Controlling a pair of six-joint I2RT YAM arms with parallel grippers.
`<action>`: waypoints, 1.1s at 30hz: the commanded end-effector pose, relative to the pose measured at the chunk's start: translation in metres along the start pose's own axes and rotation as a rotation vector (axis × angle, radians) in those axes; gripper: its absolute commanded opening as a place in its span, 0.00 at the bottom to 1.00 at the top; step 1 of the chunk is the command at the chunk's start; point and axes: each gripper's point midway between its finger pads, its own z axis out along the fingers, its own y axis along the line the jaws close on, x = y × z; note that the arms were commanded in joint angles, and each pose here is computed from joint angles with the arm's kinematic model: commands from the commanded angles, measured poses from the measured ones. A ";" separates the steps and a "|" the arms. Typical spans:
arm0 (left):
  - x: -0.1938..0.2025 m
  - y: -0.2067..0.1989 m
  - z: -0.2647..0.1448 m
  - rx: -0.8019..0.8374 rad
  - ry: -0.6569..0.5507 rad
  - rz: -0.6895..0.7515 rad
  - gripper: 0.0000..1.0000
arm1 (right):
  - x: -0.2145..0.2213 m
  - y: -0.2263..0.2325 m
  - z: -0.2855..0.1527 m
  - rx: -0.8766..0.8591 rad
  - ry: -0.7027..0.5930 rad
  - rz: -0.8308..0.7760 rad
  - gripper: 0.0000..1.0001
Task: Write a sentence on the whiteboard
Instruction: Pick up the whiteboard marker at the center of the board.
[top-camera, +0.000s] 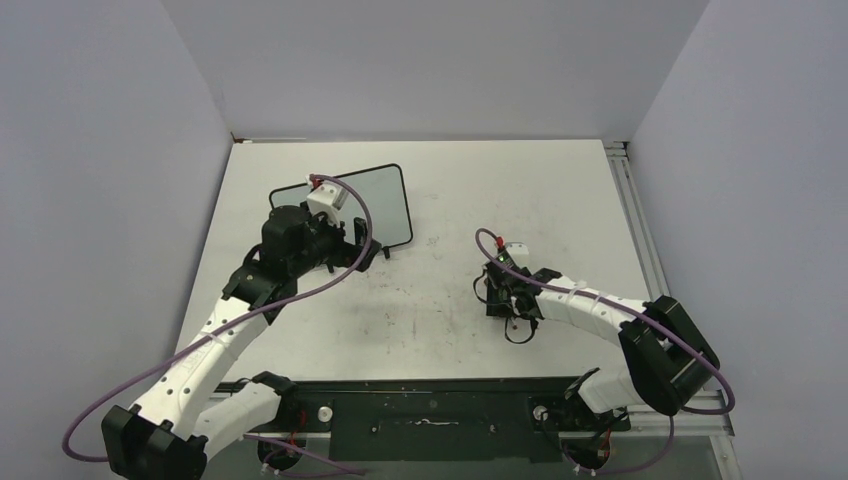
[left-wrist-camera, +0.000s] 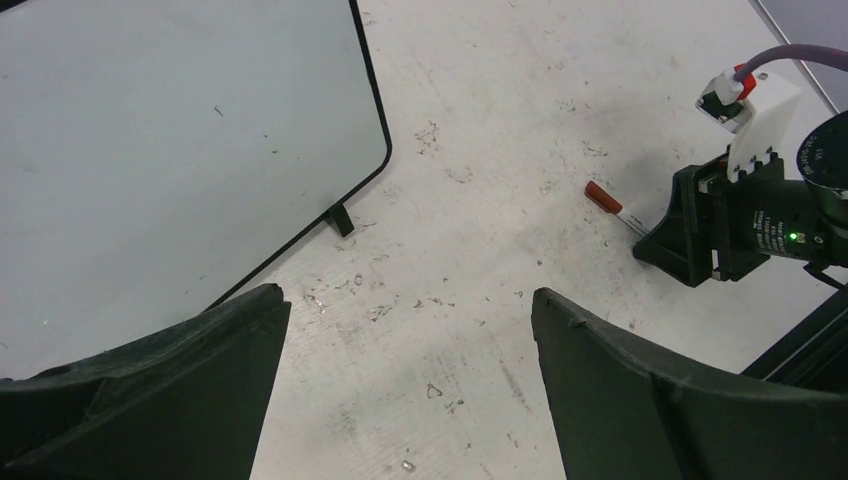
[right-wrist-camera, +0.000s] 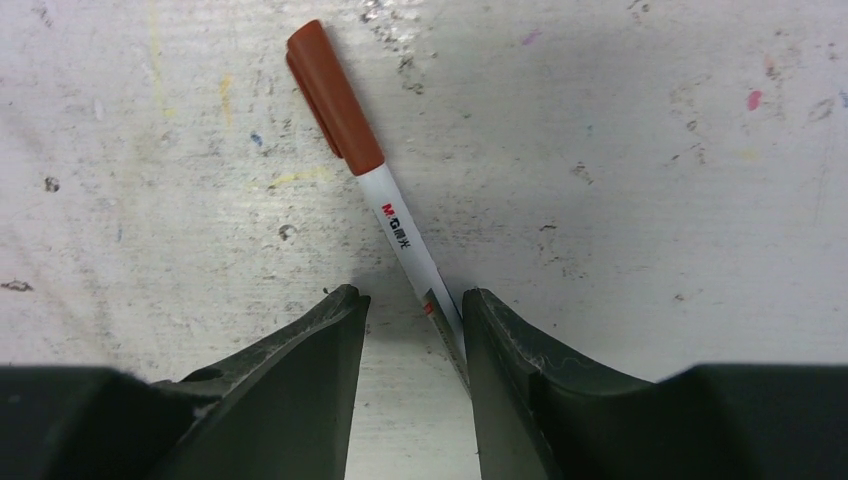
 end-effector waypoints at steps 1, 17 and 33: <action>-0.010 -0.022 -0.001 0.109 -0.045 0.065 0.91 | -0.007 0.021 -0.003 -0.069 -0.018 -0.031 0.40; 0.000 -0.048 -0.007 0.218 -0.050 0.167 0.91 | -0.001 0.015 0.006 -0.014 -0.018 -0.055 0.07; 0.094 -0.129 -0.056 0.522 -0.035 0.665 0.88 | 0.026 0.082 -0.127 -0.609 0.223 -0.220 0.05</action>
